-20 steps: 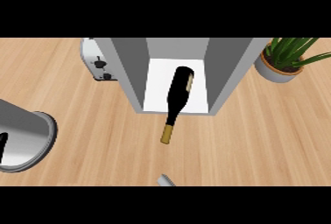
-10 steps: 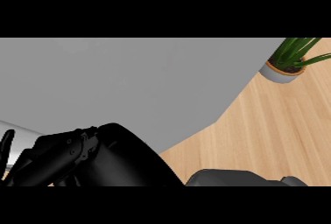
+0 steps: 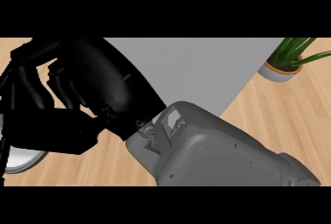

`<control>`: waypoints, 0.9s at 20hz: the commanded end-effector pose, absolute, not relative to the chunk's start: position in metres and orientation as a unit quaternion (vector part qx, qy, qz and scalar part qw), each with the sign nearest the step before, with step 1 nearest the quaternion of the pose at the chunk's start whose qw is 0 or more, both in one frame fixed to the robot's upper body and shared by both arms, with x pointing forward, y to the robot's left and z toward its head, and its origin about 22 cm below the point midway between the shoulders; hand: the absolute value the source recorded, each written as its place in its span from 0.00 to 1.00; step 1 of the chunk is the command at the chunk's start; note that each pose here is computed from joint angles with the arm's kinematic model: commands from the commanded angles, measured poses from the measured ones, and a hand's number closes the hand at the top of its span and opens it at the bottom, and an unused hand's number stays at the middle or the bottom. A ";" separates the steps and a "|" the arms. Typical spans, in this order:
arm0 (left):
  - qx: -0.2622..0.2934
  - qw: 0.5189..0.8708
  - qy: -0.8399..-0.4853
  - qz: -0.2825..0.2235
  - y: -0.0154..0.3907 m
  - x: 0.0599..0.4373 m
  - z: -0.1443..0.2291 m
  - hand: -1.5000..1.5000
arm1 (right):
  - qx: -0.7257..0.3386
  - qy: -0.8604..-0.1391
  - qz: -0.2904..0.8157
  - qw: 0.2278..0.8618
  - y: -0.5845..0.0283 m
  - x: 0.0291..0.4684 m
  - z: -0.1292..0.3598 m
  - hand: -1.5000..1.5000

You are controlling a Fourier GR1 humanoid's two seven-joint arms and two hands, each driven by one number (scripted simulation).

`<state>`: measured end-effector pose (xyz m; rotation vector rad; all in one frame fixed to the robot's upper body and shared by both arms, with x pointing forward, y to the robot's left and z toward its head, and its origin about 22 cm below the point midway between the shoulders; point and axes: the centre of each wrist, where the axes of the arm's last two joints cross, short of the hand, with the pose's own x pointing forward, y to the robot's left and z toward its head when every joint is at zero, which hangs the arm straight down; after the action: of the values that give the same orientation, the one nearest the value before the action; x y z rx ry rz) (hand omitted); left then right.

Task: Pick up the wine, place it into the cabinet and close the cabinet

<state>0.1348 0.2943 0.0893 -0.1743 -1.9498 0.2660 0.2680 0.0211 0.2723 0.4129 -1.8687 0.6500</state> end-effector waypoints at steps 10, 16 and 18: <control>-0.069 0.544 -0.830 0.102 0.298 0.149 0.115 0.00 | 0.133 -0.776 0.251 0.563 -0.009 0.370 0.255 1.00; -0.080 0.550 -0.825 0.102 0.294 0.149 0.100 0.00 | 0.095 -0.789 0.255 0.550 -0.031 0.383 0.242 1.00; -0.078 0.542 -0.830 0.108 0.288 0.149 0.097 0.00 | 0.084 -0.787 0.269 0.549 -0.039 0.391 0.229 1.00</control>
<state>0.1480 0.2921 0.0943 -0.1765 -1.9595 0.2461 0.3410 0.0239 0.2546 0.4406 -1.9150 0.7559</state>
